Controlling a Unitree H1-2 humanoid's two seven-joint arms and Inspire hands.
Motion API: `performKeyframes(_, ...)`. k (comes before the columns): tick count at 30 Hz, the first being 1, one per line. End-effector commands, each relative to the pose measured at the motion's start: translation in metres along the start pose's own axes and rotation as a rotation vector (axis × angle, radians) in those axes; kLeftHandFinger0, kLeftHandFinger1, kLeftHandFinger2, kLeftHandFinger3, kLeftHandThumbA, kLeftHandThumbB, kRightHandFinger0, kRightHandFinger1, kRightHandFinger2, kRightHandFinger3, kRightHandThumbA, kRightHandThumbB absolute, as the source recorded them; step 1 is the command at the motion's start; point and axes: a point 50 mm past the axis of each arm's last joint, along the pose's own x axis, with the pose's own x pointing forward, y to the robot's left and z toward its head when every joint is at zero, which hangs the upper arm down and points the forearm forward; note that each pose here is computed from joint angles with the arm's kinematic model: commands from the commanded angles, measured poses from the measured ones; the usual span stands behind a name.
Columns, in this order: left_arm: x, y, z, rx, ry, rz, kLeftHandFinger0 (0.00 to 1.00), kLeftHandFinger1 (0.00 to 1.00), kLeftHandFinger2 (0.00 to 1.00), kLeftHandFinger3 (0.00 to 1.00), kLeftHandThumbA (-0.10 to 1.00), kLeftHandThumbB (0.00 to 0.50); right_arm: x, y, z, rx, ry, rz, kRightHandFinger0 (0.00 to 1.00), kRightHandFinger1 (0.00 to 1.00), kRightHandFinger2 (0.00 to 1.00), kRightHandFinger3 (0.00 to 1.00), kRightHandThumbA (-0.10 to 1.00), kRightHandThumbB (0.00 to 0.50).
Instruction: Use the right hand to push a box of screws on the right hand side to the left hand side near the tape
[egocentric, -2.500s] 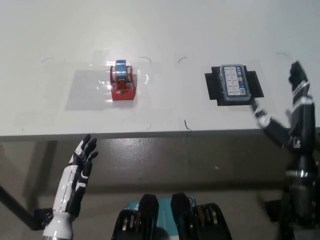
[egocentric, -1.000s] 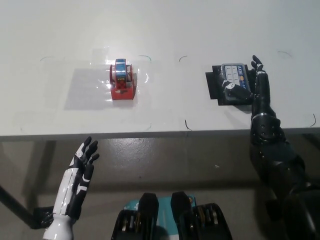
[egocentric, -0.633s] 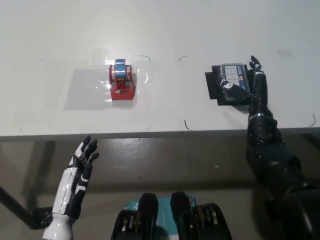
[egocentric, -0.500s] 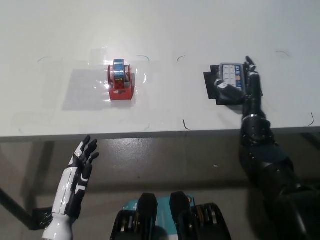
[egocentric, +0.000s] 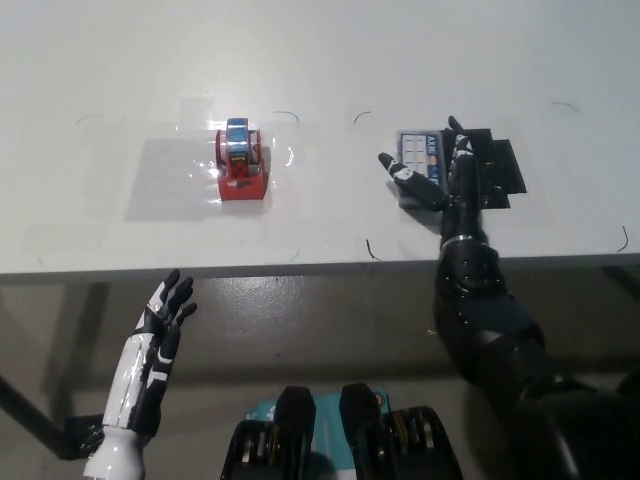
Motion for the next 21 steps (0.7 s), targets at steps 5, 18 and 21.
performKeyframes(5,0.007,0.004,0.015,-0.004,-0.091,0.002,1.0,1.0,1.0,1.0,0.91,0.202,0.001,0.059,0.038,0.202,-0.014,0.016,1.0,1.0,1.0,1.0,1.0,0.182)
performKeyframes(18,0.009,0.004,0.019,-0.01,-0.106,-0.016,1.0,1.0,1.0,1.0,0.92,0.194,-0.013,0.098,0.043,0.281,0.04,0.01,1.0,1.0,1.0,1.0,1.0,0.221)
performKeyframes(21,0.009,0.004,0.019,-0.01,-0.105,-0.013,1.0,1.0,1.0,1.0,0.91,0.191,-0.016,0.102,0.042,0.296,0.045,0.013,1.0,1.0,1.0,1.0,1.0,0.227)
